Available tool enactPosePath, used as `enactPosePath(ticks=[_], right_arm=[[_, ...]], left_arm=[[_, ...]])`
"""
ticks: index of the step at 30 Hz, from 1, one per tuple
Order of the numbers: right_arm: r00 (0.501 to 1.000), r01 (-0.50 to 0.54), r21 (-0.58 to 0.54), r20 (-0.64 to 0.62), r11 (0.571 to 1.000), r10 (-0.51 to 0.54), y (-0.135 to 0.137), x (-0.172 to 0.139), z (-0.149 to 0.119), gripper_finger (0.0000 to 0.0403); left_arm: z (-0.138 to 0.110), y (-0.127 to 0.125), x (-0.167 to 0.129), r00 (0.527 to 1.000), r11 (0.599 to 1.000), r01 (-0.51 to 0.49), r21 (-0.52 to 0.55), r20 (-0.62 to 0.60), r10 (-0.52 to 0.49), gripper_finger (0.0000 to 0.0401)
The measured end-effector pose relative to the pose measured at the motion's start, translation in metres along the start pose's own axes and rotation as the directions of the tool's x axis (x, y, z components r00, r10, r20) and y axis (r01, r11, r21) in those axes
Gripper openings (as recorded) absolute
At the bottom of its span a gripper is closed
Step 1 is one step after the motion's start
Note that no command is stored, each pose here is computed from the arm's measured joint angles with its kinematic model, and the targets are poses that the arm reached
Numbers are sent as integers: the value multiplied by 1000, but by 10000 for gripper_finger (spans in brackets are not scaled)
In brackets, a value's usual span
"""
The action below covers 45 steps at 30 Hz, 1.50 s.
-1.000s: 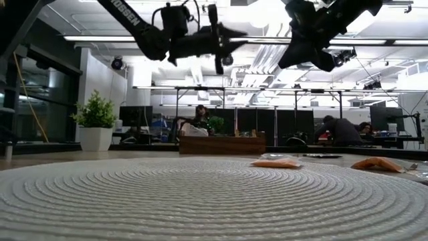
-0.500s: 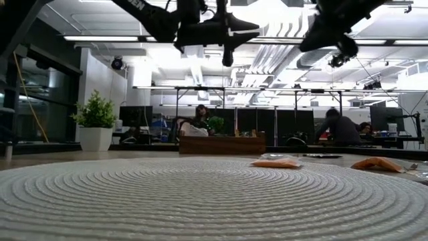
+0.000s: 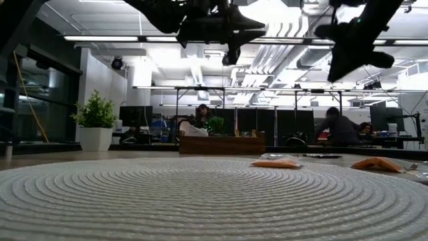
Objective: Pick & Place Tea
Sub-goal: Put the blue tea bag into the middle section of the wooden organizer
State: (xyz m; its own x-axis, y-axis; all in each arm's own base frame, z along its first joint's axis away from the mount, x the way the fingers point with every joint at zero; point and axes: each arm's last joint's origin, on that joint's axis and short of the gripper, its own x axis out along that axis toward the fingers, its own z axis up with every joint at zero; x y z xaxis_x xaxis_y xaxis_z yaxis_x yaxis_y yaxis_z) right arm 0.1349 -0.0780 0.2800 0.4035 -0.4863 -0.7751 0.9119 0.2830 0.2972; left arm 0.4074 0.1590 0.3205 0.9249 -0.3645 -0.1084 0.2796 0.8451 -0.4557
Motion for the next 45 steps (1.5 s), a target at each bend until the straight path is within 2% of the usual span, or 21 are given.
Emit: enactPosePath(ticks=[4,7,13,19,22,25,29,33,37,40,45], right_arm=[[993,46,3,-111,999,-46,4,22,1,50],[979,85,-7,-185,996,-85,7,39,1,72],[940,171,-37,-292,984,-175,8,72,1,128],[913,236,-48,-331,971,-238,4,95,4,185],[915,228,-48,-330,972,-231,1,102,8,211],[919,216,-49,-328,975,-220,-3,108,14,232],[919,216,-43,-330,975,-218,-12,115,21,251],[917,185,-52,-350,981,-192,-20,122,28,256],[913,154,-69,-372,986,-169,-25,132,31,257],[909,146,-93,-381,985,-170,-28,136,32,257],[903,126,-124,-395,984,-166,-28,140,31,257]], left_arm=[[4,-5,-6,999,999,49,-3,-16,-49,83],[18,-16,-16,998,996,65,59,22,-66,83],[52,-35,-58,993,987,47,152,103,-64,83],[72,-53,-101,990,979,72,190,107,-94,83],[75,-62,-122,994,982,38,184,97,-57,83],[75,-80,-140,994,979,-64,192,95,47,83],[71,-115,-161,984,953,-174,248,79,159,83],[55,-148,-175,968,935,-250,253,85,236,83],[25,-173,-182,953,928,-296,228,142,269,83],[-10,-179,-186,925,916,-363,171,185,331,83],[-71,-179,-190,900,914,-395,95,238,365,83]])
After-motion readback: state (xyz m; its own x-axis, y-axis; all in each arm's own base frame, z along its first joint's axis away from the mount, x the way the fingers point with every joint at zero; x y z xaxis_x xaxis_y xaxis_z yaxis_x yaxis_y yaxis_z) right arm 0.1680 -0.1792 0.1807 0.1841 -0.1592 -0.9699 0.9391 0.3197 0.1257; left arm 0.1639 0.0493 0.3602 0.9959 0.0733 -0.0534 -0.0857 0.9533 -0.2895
